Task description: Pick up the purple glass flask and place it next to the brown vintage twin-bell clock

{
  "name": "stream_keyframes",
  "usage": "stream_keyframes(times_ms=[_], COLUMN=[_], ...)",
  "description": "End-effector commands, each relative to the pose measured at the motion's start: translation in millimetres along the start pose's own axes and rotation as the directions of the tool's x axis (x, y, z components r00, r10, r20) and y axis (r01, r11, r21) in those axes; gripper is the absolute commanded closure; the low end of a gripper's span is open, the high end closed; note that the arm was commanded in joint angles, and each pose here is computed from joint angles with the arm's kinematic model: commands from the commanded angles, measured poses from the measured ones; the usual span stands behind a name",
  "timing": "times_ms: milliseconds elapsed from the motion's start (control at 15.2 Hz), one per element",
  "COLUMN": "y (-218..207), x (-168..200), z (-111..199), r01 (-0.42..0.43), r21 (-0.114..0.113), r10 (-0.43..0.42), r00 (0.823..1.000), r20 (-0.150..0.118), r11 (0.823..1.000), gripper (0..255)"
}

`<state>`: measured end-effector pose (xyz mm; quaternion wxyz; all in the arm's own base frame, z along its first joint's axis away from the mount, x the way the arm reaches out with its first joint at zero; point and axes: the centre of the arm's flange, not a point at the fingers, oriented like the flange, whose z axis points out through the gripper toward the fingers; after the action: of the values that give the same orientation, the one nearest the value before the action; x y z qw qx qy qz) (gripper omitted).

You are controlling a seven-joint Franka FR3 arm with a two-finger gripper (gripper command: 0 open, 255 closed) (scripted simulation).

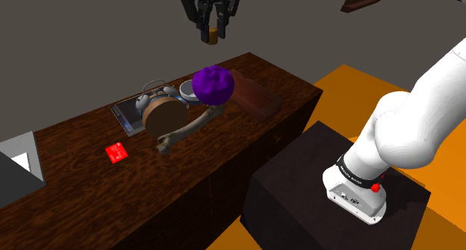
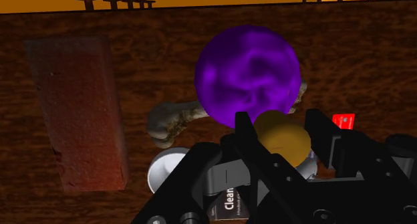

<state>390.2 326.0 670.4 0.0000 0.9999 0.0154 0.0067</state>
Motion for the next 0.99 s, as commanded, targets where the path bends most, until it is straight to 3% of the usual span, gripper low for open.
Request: stream_keyframes(times_ms=[0, 924], y=[0.3, 0.3], x=[-1.1, -2.1], z=[9.8, 83.7], r01=[0.000, 0.000], r21=[0.001, 0.001], r10=[0.000, 0.000], r00=[1.000, 1.000], r20=[-0.001, -0.001], r11=[1.000, 1.000], gripper=[255, 255])
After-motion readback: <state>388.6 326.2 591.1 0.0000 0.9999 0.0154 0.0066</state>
